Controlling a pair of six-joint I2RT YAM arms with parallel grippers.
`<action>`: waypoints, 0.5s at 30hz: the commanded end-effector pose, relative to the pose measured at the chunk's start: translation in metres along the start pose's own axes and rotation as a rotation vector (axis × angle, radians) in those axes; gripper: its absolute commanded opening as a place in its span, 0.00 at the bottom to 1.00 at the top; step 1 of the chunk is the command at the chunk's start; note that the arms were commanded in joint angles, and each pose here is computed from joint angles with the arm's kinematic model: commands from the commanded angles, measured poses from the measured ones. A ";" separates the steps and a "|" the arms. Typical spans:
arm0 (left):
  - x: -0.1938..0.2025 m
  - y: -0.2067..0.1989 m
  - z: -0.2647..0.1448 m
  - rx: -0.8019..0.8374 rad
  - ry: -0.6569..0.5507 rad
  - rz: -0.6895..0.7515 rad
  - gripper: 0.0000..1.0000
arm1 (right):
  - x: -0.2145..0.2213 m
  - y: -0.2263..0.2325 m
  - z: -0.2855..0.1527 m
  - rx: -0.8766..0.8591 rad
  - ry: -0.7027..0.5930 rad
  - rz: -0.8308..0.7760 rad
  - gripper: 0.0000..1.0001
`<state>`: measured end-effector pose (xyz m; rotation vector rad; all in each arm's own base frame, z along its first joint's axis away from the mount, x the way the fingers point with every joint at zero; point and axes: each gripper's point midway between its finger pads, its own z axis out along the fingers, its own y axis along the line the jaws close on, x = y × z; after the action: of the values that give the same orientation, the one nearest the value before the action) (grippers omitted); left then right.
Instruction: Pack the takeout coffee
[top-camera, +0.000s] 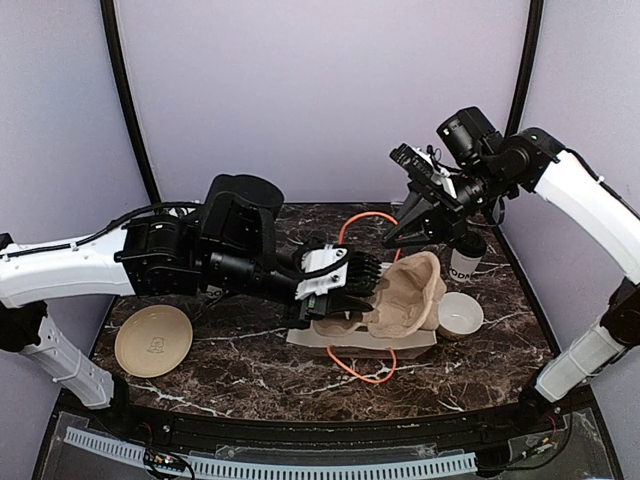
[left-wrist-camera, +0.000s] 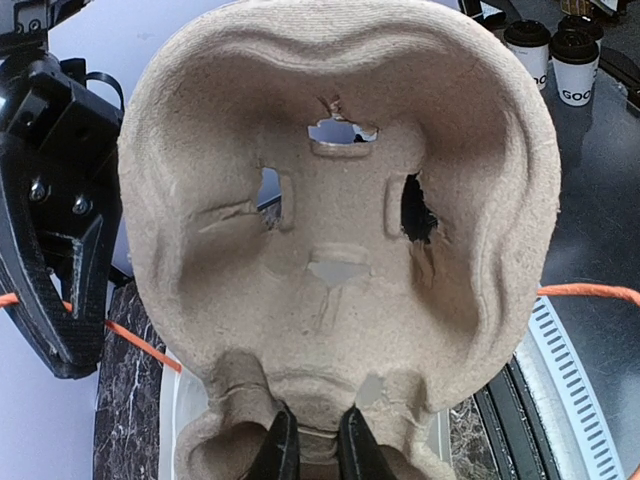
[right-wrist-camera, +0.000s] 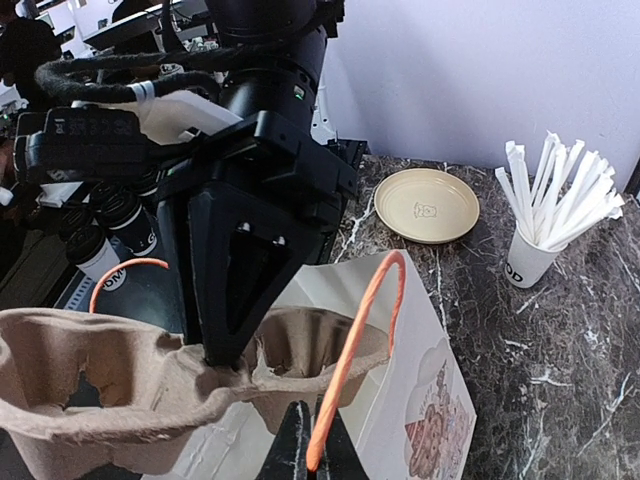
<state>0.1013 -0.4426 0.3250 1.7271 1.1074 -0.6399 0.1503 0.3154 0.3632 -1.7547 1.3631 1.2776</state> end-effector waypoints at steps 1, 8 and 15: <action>0.009 0.010 0.009 -0.026 0.006 -0.019 0.14 | -0.005 0.016 -0.003 -0.024 -0.026 -0.033 0.00; 0.038 0.010 0.020 -0.036 0.087 -0.079 0.14 | 0.003 0.017 -0.001 -0.024 -0.016 -0.027 0.00; 0.060 0.004 0.024 -0.022 0.178 -0.103 0.14 | 0.007 0.015 0.000 -0.020 -0.002 -0.019 0.00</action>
<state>0.1304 -0.4478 0.2802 1.7302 1.2727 -0.5741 0.1429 0.3097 0.3542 -1.7667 1.3661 1.2831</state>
